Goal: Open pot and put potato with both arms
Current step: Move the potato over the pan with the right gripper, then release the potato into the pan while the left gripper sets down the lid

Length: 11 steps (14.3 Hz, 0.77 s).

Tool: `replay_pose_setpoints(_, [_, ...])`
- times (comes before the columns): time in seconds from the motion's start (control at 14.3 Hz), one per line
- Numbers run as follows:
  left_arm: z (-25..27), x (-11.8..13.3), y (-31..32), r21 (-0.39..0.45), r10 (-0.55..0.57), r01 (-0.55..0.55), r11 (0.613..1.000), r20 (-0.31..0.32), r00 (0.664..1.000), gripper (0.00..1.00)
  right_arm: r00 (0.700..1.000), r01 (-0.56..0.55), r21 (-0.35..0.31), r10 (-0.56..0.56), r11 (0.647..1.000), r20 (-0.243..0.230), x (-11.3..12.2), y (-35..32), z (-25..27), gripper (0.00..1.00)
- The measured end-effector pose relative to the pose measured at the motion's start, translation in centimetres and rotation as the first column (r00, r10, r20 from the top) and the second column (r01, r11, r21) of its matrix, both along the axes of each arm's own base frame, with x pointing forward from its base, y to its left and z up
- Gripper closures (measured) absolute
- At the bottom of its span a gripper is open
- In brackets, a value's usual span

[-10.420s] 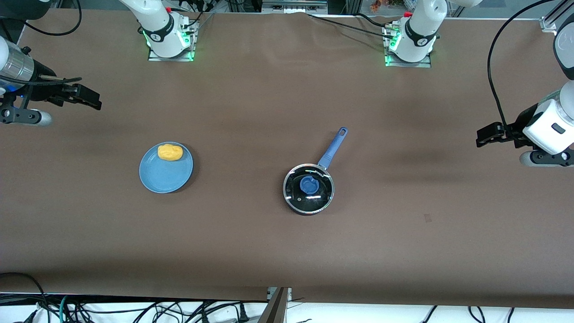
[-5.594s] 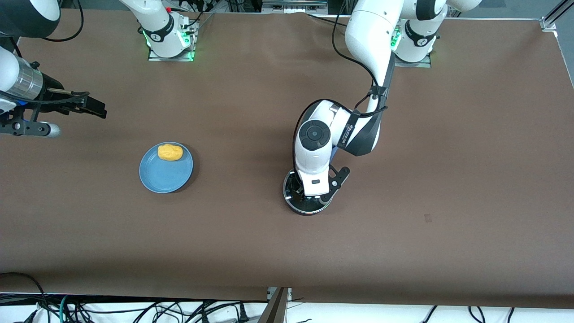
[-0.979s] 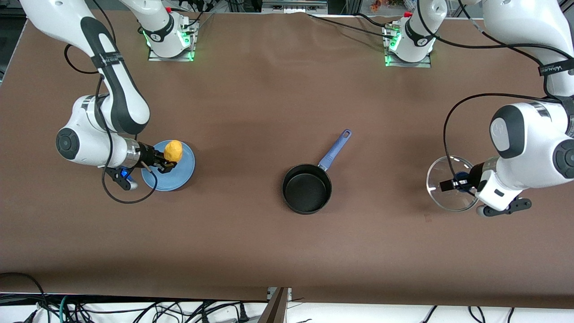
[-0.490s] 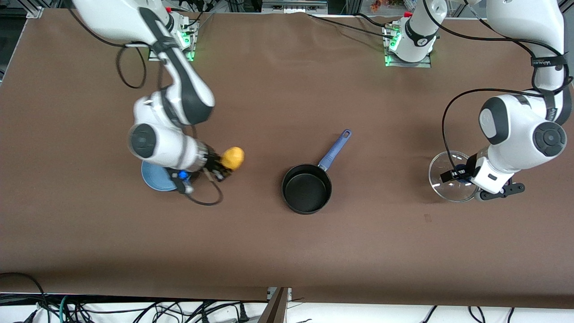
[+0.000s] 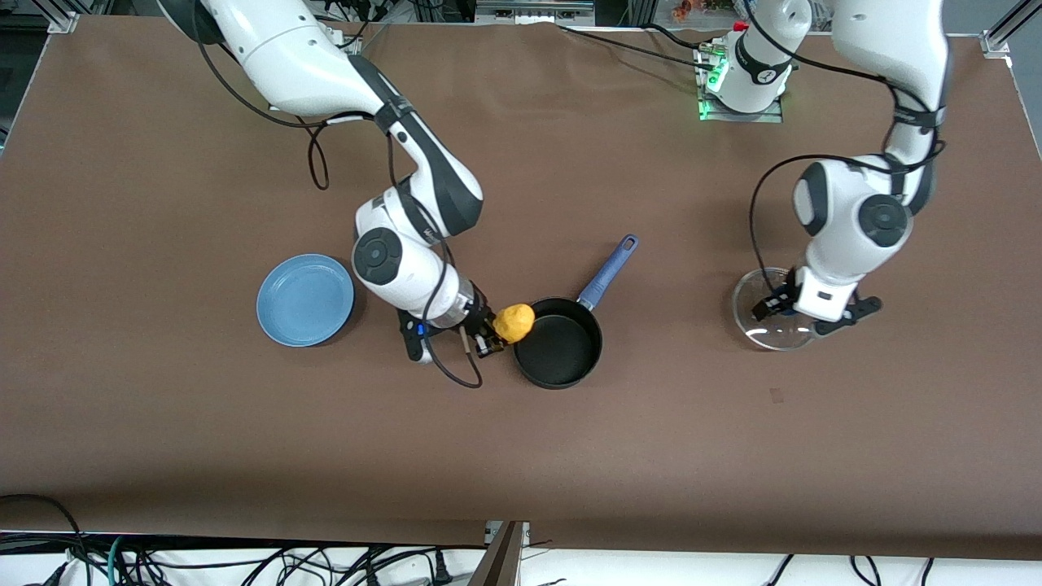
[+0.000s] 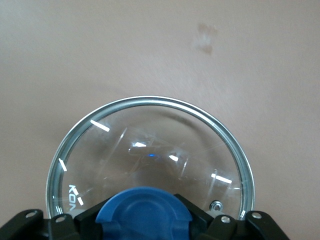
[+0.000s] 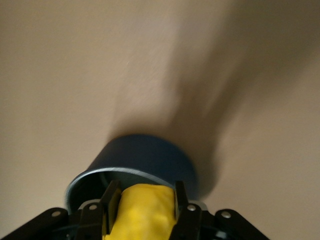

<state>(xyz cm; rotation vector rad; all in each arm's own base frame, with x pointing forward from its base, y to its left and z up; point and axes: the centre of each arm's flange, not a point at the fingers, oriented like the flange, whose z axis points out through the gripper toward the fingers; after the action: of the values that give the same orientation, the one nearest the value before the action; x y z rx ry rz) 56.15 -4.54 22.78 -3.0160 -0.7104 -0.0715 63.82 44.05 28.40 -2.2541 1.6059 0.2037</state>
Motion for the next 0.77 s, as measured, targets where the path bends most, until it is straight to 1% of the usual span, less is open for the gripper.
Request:
replay_pose_setpoints(0.14, [-0.8, -0.1, -0.2, 0.011, 0.013, -0.013, 1.0, -0.005, 1.0, 0.56, 0.999, 0.039, 0.03, -0.04, 0.999, 0.022, -0.6, 2.1, -0.1, 0.52])
replay_pose_setpoints(0.35, [-1.5, -0.1, 0.8, 0.024, 0.031, -0.031, 0.999, -0.001, 1.0, 0.54, 0.996, 0.075, 0.064, -0.077, 0.995, 0.042, -1.6, 4.5, -0.6, 0.52])
replay_pose_setpoints(0.42, [-1.7, -0.1, 1.1, 0.028, 0.036, -0.036, 0.999, -0.002, 0.999, 0.52, 0.996, 0.078, 0.069, -0.081, 0.995, 0.047, -1.8, 5.0, -0.9, 0.47])
replay_pose_setpoints(0.49, [-1.9, -0.2, 1.3, 0.029, 0.04, -0.04, 0.999, -0.004, 0.999, 0.52, 0.995, 0.078, 0.071, -0.082, 0.994, 0.05, -2.0, 5.3, -1.2, 0.47])
replay_pose_setpoints(0.56, [-2.0, -0.3, 1.4, 0.031, 0.043, -0.042, 0.999, -0.007, 0.999, 0.46, 0.995, 0.079, 0.071, -0.083, 0.994, 0.053, -2.1, 5.4, -1.4, 0.43])
replay_pose_setpoints(0.63, [-2.1, -0.3, 1.5, 0.032, 0.044, -0.044, 0.999, -0.007, 0.999, 0.38, 0.995, 0.08, 0.07, -0.084, 0.994, 0.055, -2.0, 5.3, -1.5, 0.33])
replay_pose_setpoints(0.7, [-2.1, -0.3, 1.5, 0.032, 0.044, -0.044, 0.999, -0.006, 0.999, 0.38, 0.995, 0.082, 0.069, -0.086, 0.994, 0.058, -1.9, 5.2, -1.4, 0.24])
replay_pose_setpoints(0.77, [-2.1, -0.3, 1.5, 0.032, 0.044, -0.044, 0.999, -0.004, 0.999, 0.34, 0.994, 0.085, 0.069, -0.09, 0.994, 0.063, -1.6, 5.0, -1.3, 0.13])
